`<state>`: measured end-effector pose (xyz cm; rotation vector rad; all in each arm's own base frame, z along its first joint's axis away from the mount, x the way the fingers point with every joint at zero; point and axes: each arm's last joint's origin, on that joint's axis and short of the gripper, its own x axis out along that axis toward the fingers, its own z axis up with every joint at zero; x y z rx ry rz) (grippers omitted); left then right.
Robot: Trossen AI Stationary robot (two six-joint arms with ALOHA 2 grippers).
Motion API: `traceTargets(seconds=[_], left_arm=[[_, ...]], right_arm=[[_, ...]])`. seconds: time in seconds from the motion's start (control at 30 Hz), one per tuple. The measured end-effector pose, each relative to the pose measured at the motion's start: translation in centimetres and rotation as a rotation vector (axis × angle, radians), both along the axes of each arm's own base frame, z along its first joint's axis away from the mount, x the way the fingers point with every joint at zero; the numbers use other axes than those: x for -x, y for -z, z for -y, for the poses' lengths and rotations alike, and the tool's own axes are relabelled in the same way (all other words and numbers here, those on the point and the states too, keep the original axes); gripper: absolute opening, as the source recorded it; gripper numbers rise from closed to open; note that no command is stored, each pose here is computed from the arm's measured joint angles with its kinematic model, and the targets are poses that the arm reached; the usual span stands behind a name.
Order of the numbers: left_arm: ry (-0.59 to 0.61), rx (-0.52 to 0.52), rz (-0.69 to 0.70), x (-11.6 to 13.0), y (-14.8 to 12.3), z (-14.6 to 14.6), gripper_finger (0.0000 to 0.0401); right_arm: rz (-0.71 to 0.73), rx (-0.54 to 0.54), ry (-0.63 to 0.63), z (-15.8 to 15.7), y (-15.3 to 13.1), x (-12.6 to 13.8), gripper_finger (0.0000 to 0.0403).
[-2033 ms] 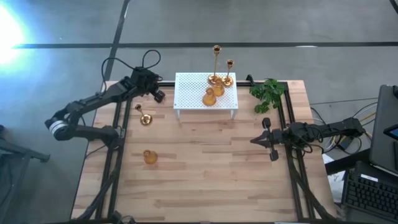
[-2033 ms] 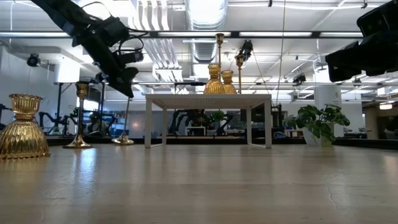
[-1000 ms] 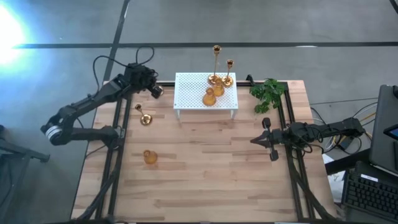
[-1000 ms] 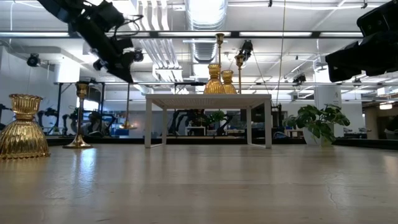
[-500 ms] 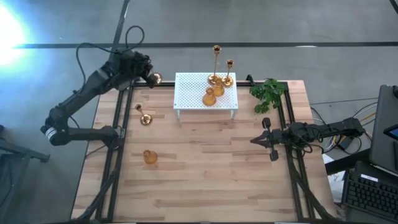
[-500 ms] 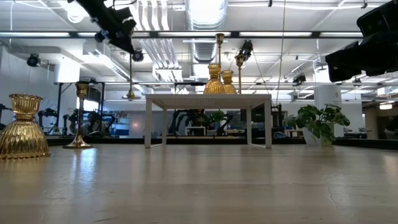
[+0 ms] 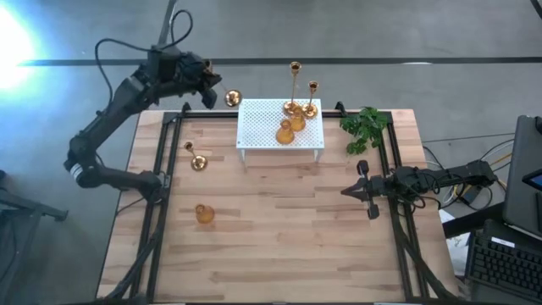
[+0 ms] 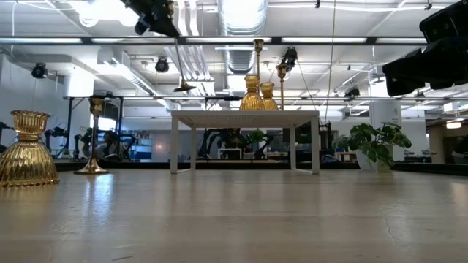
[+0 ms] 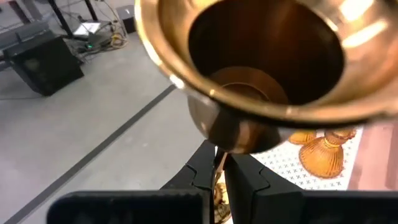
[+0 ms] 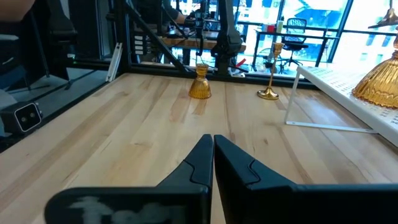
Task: Pick & Place candle stick holders
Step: Put the large golden candle holder on the shelf
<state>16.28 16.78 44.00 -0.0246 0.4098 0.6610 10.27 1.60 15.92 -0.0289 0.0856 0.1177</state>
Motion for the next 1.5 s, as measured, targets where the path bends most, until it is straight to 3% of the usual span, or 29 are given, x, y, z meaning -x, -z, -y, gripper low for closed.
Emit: traceTargets(seconds=[0.67,1.5], left_arm=[[0.121,0.017,-0.150,-7.0,-0.6,-4.2,0.0020],[0.242,0.037,-0.179,-10.9,0.9,-6.2,0.0020]], right_arm=[[0.000,0.000,0.000,0.0,0.0,0.0,0.0008],[-0.001,0.000,-0.001,0.0,0.0,0.0,0.0008]])
